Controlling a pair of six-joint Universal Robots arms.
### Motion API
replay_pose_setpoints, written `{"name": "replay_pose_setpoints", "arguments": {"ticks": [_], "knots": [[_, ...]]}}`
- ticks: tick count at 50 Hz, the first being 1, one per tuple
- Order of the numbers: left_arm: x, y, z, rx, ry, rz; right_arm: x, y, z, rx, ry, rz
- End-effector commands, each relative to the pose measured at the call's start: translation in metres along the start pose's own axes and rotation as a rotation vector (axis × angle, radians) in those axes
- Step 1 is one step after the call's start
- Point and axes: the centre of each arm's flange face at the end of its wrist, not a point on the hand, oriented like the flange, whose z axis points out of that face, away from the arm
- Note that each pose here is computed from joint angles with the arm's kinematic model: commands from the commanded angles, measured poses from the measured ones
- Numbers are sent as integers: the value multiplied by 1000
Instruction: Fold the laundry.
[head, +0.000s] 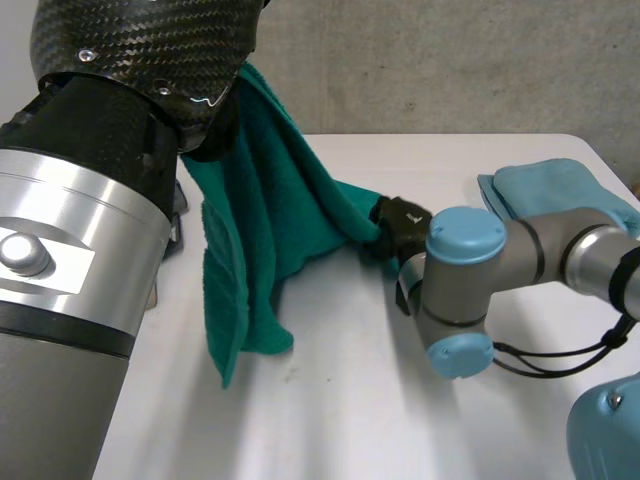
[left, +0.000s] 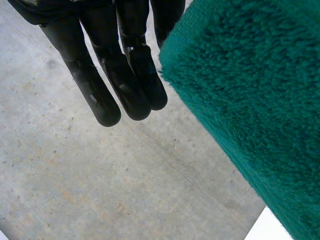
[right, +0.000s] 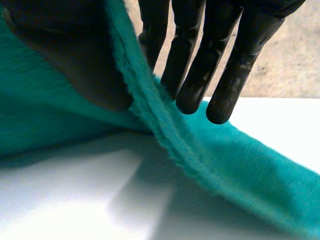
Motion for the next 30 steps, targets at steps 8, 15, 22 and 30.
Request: {"name": "replay_pose_setpoints", "arguments": {"ticks": [8, 15, 22, 30], "knots": [[-38, 48, 27, -147, -112, 108, 87, -159, -27, 154, 110, -635], [-49, 70, 35, -191, -96, 151, 67, -211, -93, 44, 41, -920], [-53, 84, 31, -272, -57, 174, 60, -245, -136, -44, 52, -1024], [-42, 107, 18, -392, 40, 193, 59, -238, -148, -162, 19, -1070]]}}
